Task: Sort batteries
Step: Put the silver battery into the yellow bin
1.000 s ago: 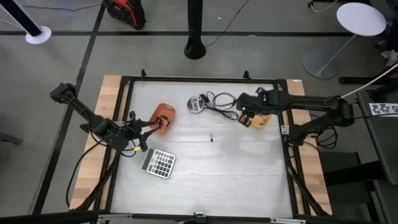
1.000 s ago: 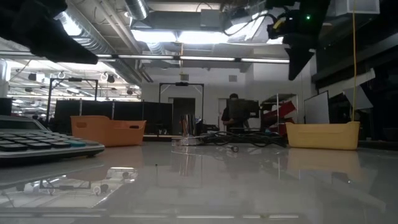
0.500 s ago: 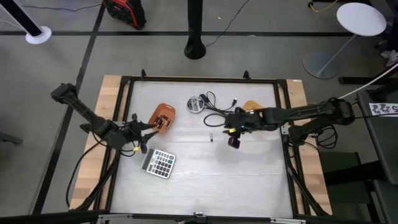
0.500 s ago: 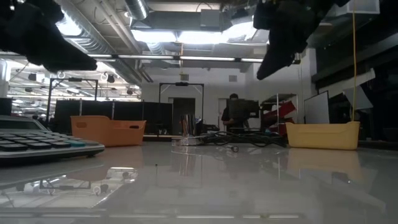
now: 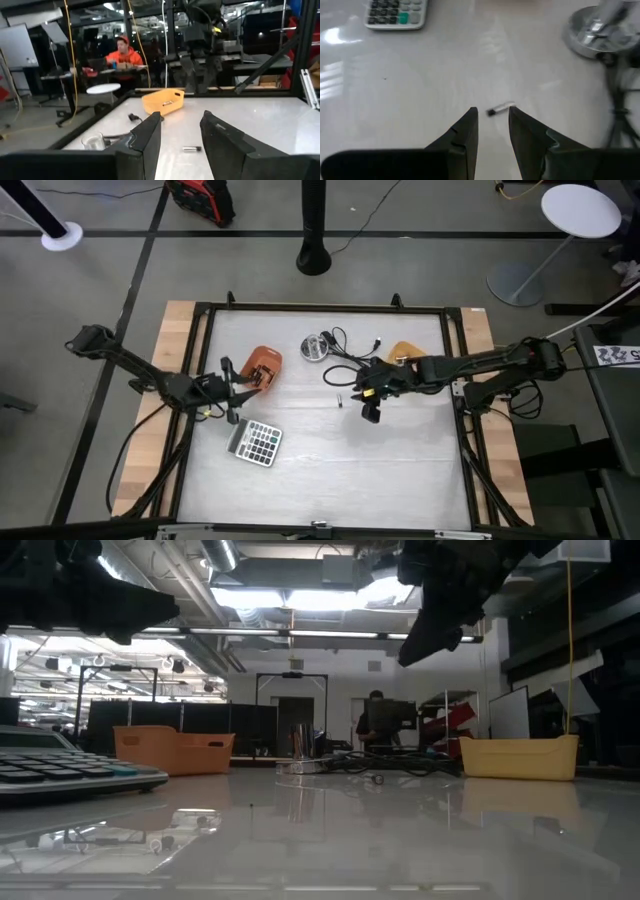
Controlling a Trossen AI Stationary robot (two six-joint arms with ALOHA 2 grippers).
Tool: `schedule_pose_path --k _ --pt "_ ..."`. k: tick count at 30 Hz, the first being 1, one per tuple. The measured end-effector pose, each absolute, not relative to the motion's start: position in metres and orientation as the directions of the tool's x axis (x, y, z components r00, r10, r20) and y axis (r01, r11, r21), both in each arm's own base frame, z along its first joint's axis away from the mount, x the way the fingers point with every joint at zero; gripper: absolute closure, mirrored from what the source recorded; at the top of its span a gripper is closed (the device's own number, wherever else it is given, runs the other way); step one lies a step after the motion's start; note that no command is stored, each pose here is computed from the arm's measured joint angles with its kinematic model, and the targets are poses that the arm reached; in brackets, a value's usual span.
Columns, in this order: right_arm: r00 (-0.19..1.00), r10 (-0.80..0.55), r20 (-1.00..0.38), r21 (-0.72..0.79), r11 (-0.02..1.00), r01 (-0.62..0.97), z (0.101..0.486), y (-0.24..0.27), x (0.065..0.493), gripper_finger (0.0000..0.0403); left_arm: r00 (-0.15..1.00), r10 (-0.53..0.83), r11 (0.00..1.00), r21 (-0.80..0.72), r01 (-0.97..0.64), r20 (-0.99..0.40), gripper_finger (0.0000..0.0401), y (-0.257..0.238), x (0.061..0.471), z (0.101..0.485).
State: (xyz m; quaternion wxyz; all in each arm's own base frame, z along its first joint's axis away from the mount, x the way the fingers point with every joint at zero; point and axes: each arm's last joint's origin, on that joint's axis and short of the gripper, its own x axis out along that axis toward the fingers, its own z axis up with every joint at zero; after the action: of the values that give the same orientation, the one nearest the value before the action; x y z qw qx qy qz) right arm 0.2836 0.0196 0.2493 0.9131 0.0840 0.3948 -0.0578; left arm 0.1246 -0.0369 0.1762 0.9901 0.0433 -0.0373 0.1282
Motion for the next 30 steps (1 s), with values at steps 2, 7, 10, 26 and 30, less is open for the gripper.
schedule_pose_path --k 2,7,10,26,30 --pt "0.681 0.003 -0.732 0.153 0.975 0.161 0.244 0.021 0.289 0.0299 0.965 0.246 0.962 0.096 -0.255 0.09 0.0271 -0.034 0.126 0.177" --pt "0.647 0.104 -0.755 0.291 0.938 0.188 0.227 0.025 0.301 0.0299 0.965 0.246 0.959 0.125 -0.256 0.093 0.0271 -0.028 0.128 0.177" --pt "0.609 0.121 -0.784 0.329 0.913 0.242 0.215 0.026 0.305 0.0299 0.97 0.225 0.962 0.137 -0.235 0.087 0.0271 -0.026 0.129 0.176" --pt "0.516 -0.119 -0.848 0.205 0.825 0.527 0.169 0.027 0.321 0.0299 0.96 0.278 0.937 0.228 -0.266 -0.025 0.0271 -0.016 0.13 0.164" --pt "0.544 -0.147 -0.826 0.232 0.791 0.566 0.161 0.027 0.33 0.0299 0.952 0.302 0.925 0.254 -0.284 -0.038 0.0271 -0.012 0.129 0.163"
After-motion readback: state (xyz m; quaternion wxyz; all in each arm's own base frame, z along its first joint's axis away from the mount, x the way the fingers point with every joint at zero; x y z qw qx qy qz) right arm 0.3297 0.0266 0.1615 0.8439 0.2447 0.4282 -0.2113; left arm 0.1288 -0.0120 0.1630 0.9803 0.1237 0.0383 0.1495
